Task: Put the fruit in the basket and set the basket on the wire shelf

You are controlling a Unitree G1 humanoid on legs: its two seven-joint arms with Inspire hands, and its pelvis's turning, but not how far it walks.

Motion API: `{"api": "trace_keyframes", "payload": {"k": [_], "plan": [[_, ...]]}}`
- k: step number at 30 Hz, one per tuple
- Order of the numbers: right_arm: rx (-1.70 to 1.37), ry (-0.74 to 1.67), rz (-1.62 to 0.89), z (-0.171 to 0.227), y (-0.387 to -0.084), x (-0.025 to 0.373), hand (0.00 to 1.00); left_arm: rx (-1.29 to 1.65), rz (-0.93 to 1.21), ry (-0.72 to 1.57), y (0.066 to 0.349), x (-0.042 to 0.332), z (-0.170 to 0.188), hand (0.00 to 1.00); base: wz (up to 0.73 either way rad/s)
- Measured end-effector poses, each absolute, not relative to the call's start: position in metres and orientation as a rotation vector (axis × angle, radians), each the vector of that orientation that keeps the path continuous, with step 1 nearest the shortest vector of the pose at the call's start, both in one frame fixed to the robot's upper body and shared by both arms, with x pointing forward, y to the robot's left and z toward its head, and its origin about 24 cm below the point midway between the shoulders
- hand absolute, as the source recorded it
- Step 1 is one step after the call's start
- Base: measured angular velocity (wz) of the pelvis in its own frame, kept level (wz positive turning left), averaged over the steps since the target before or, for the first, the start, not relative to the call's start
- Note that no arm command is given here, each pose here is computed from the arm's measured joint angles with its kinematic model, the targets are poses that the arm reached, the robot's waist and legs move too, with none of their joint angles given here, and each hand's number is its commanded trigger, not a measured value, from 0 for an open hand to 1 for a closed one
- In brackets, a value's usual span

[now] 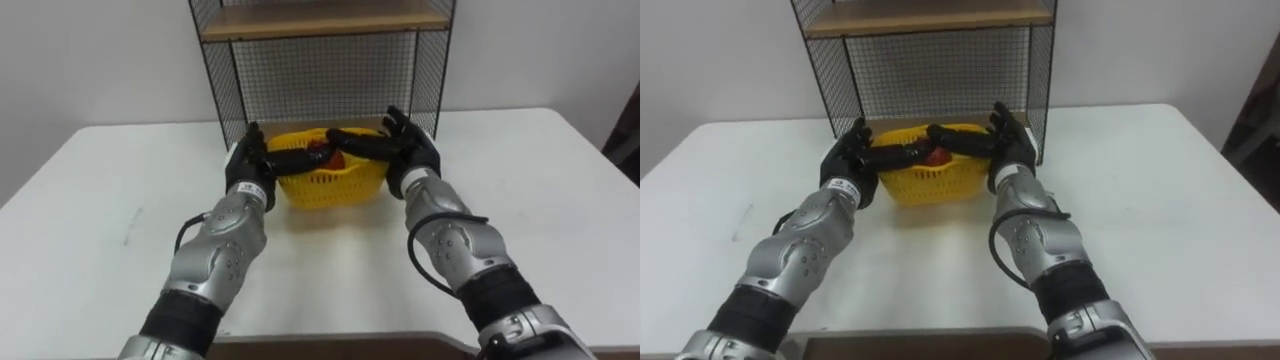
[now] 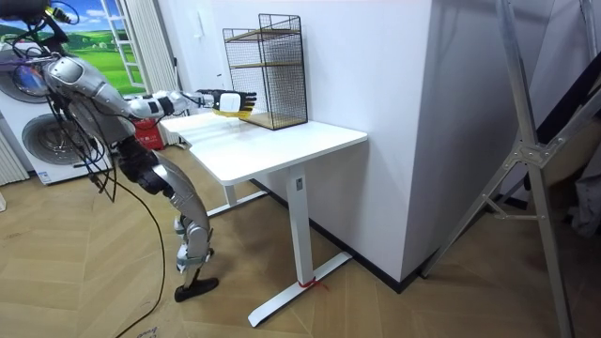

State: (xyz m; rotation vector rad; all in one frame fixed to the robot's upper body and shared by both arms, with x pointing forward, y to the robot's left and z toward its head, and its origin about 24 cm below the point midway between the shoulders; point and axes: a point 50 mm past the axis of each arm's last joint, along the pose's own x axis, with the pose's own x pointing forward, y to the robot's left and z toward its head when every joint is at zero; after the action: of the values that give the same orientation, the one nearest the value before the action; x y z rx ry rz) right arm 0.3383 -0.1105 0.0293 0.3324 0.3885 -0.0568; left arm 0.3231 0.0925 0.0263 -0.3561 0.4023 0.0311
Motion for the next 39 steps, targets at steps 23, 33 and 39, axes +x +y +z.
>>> {"api": "trace_keyframes", "payload": {"k": [23, 33, 39], "plan": [[0.291, 0.357, -0.017, 0.052, -0.108, 0.363, 0.0, -0.391, 0.021, 0.405, 0.101, 0.35, 0.04, 0.0, -0.05], [0.241, 0.377, -0.043, 0.045, -0.116, 0.362, 0.0, -0.394, 0.03, 0.434, 0.101, 0.348, 0.031, 0.0, 0.0], [0.234, 0.401, -0.048, 0.038, -0.118, 0.361, 0.0, -0.389, 0.016, 0.444, 0.101, 0.351, 0.027, 0.0, 0.01]]}}
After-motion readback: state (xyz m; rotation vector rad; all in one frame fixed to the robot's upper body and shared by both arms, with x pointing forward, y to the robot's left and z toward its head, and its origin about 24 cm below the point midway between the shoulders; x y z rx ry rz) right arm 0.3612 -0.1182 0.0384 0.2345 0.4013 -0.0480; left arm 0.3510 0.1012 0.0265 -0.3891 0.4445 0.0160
